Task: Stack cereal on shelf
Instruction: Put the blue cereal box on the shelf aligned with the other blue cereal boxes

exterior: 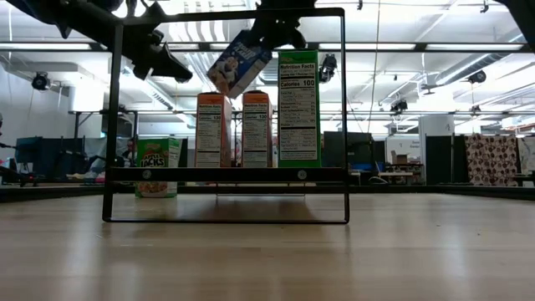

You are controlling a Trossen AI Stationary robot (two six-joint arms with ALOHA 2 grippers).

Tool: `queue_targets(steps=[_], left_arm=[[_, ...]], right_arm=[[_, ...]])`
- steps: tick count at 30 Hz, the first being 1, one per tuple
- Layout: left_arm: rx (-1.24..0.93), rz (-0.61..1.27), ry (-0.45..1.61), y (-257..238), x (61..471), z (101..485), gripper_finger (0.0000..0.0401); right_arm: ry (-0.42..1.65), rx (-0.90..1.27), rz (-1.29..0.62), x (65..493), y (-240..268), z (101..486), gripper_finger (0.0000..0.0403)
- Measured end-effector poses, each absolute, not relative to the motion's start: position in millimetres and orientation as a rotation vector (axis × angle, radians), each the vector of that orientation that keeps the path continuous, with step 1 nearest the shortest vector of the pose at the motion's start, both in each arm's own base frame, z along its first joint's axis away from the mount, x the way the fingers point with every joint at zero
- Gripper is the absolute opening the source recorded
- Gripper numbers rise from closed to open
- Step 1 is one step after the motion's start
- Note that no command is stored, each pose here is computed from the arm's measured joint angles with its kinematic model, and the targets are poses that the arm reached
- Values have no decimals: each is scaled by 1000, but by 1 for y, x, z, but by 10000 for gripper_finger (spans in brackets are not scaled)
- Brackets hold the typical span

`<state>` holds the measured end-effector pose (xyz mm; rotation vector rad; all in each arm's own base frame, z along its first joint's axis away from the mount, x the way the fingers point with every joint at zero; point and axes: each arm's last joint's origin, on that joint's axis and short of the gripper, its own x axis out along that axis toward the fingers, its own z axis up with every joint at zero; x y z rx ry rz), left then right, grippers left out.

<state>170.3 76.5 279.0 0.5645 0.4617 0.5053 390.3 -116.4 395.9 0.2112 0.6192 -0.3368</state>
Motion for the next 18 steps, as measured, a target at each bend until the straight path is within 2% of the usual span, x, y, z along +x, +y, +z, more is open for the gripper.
queue_targets(steps=[18], left_arm=[[616,493,471,77,171,279,0]], right_arm=[[743,148,-318,421,-126,349,144]])
